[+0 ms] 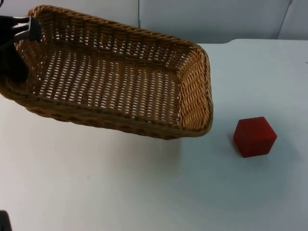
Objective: Pick up the basket with the left hand and place the cube into the basket with the right hand.
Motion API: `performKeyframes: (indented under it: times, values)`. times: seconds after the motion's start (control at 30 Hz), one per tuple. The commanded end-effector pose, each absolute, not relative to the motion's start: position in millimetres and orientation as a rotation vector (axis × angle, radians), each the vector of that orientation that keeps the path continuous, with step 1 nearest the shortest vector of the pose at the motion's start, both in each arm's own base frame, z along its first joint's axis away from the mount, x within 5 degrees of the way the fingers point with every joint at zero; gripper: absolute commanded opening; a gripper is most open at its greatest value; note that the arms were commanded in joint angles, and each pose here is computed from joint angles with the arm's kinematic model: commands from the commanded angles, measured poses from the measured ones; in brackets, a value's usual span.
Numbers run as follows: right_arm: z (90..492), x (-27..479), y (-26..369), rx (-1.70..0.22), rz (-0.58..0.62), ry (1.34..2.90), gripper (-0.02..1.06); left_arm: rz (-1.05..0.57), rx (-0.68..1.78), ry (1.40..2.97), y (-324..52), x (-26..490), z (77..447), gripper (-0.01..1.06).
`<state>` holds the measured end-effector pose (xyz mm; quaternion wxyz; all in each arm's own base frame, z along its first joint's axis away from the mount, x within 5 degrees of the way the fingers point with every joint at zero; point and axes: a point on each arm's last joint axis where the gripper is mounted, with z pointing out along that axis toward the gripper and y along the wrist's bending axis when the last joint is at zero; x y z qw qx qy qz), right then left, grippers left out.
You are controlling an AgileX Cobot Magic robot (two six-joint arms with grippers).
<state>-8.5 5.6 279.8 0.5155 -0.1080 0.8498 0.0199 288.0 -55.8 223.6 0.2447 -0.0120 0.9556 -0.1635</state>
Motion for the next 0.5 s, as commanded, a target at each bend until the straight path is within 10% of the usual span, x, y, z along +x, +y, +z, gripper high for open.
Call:
performKeyframes:
  times: [0.0,0.47]
  values:
    - [279,-8,6,-0.267,0.049,2.036,0.00,-0.528,-0.097,2.575,-54,289,230,0.00]
    - [279,-8,6,-0.267,0.049,2.036,0.00,-0.808,-0.286,2.553,-21,291,216,0.00]
